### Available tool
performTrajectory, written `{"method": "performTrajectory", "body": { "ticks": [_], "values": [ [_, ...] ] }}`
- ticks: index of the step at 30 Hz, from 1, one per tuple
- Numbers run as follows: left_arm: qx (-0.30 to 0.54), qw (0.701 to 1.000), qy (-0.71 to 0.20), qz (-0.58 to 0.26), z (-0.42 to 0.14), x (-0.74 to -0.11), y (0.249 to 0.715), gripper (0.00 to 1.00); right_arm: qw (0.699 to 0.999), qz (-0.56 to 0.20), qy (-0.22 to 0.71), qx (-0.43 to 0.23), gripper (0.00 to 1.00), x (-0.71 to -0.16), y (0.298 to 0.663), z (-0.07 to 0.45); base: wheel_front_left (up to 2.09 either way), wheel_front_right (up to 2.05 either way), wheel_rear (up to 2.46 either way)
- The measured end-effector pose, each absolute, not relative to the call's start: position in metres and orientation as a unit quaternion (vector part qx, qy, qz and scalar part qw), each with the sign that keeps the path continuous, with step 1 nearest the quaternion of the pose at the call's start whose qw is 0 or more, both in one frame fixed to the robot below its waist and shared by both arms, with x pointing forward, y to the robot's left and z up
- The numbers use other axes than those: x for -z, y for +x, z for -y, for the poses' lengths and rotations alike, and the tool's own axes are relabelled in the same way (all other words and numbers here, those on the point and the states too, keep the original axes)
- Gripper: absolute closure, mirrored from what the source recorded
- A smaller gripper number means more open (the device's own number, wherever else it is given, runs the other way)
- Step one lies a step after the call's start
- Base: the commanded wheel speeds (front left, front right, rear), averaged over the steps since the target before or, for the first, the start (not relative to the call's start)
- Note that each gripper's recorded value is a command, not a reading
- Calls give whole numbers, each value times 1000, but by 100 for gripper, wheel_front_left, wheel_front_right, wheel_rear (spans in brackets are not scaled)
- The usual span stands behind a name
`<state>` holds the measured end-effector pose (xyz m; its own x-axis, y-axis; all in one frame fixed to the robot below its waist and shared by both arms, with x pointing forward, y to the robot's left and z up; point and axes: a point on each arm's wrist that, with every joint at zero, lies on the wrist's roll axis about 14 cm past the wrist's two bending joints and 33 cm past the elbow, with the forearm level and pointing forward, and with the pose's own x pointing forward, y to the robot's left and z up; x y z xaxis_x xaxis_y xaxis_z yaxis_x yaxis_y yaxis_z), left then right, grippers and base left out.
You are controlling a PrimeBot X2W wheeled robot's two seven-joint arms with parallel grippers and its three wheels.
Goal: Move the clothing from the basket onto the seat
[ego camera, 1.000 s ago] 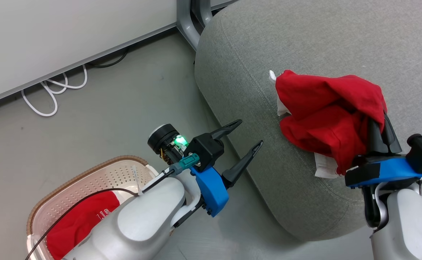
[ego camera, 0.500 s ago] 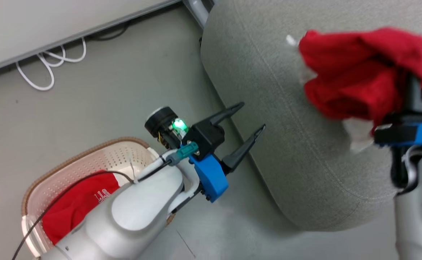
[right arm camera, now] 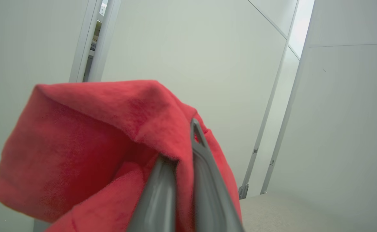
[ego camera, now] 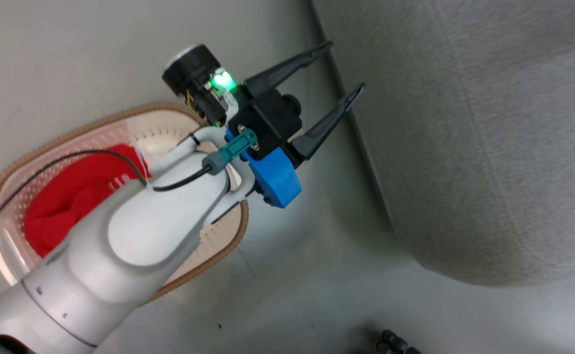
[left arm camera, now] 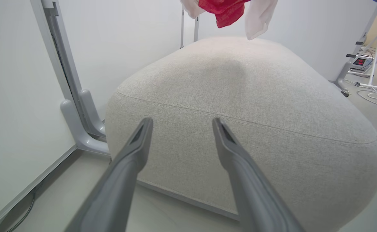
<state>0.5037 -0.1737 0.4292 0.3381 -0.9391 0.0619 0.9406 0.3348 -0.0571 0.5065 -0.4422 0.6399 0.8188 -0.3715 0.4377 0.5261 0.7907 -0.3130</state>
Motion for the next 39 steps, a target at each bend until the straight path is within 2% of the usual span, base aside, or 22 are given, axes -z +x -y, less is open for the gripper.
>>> {"method": "performTrajectory", "body": {
  "ticks": [6,9,19,26,27,28,29,39],
  "values": [
    [564,825,-45,-7,160,-387,523,0,925,127,-233,271,100,-599,533,479,0,0,0],
    [556,829,-49,-21,153,-367,526,0,928,89,-224,283,100,-562,539,490,0,0,0],
    [549,833,-52,-39,141,-343,526,0,934,-36,-164,316,100,-445,519,499,0,0,0],
    [549,833,-51,-35,140,-347,525,0,934,-72,-144,319,100,-417,509,494,0,0,0],
    [549,834,-50,-34,139,-349,525,0,934,-71,-143,320,93,-418,509,494,0,0,0],
    [548,835,-49,-31,139,-351,526,0,934,-69,-142,320,36,-420,509,494,0,0,0],
    [547,835,-48,-29,139,-354,526,0,935,-68,-144,318,0,-422,509,493,0,0,0],
    [528,847,-57,-7,135,-396,518,0,941,-52,-155,296,0,-450,484,474,0,0,0]
  ]
}}
